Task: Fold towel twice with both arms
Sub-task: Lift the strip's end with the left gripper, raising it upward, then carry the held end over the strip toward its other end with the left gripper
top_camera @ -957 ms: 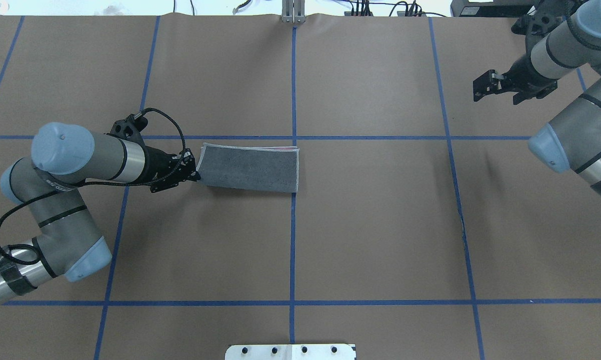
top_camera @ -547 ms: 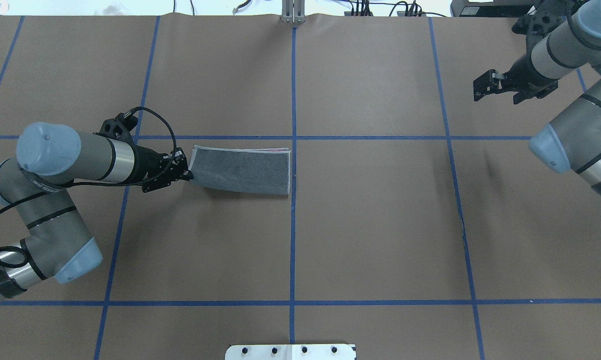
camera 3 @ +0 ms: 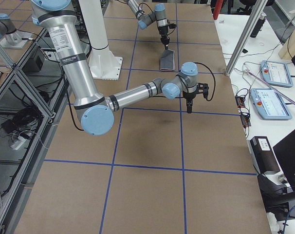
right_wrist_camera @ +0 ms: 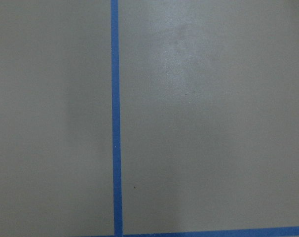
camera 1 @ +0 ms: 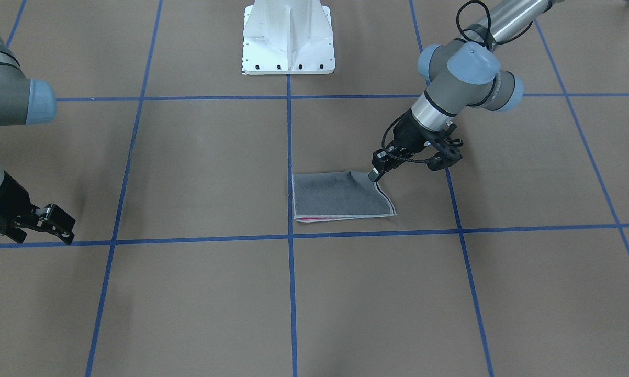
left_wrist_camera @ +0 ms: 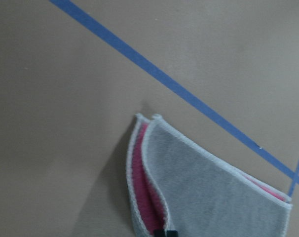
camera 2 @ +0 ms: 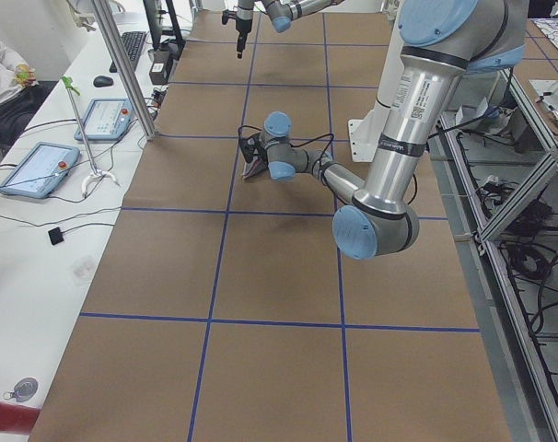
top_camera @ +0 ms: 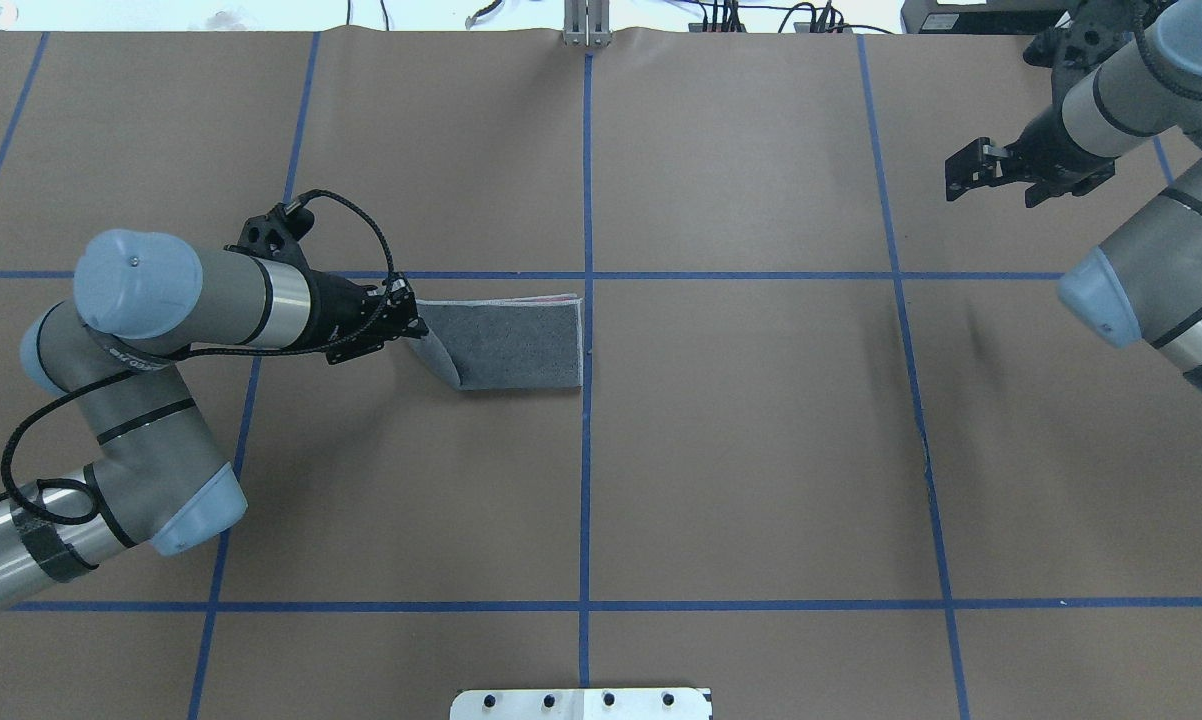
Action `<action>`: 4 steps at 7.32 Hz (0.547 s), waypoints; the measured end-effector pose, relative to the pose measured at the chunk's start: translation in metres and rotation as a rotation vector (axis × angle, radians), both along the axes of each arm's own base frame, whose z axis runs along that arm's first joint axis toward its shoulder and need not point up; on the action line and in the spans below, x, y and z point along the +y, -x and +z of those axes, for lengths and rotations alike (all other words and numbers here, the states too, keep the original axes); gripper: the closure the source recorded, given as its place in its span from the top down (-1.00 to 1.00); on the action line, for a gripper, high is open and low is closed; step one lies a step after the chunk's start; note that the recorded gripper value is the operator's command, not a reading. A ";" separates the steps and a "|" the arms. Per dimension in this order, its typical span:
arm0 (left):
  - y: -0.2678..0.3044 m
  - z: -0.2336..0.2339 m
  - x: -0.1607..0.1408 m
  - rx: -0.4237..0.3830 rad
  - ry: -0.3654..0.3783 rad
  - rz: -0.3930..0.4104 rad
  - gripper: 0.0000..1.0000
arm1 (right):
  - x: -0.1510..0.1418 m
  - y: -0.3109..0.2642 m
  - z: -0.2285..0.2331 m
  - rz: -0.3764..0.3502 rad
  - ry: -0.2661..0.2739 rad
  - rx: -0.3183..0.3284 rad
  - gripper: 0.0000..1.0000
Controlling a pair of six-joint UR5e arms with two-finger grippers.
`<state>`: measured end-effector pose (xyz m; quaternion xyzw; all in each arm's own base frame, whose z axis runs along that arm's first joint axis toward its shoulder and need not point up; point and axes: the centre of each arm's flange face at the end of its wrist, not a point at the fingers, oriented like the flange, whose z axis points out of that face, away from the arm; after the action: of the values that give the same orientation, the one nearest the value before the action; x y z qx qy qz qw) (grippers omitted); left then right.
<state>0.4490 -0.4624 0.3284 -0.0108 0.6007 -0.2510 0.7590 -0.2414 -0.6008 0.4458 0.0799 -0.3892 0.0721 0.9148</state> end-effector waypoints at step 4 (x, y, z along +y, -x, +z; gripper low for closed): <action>-0.021 -0.041 0.003 0.043 -0.041 0.004 -1.00 | 0.000 0.001 -0.001 0.002 0.003 -0.001 1.00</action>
<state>0.4696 -0.4591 0.2878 -0.0017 0.6220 -0.2369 0.7464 -0.2421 -0.6010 0.4452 0.0791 -0.3896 0.0738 0.9146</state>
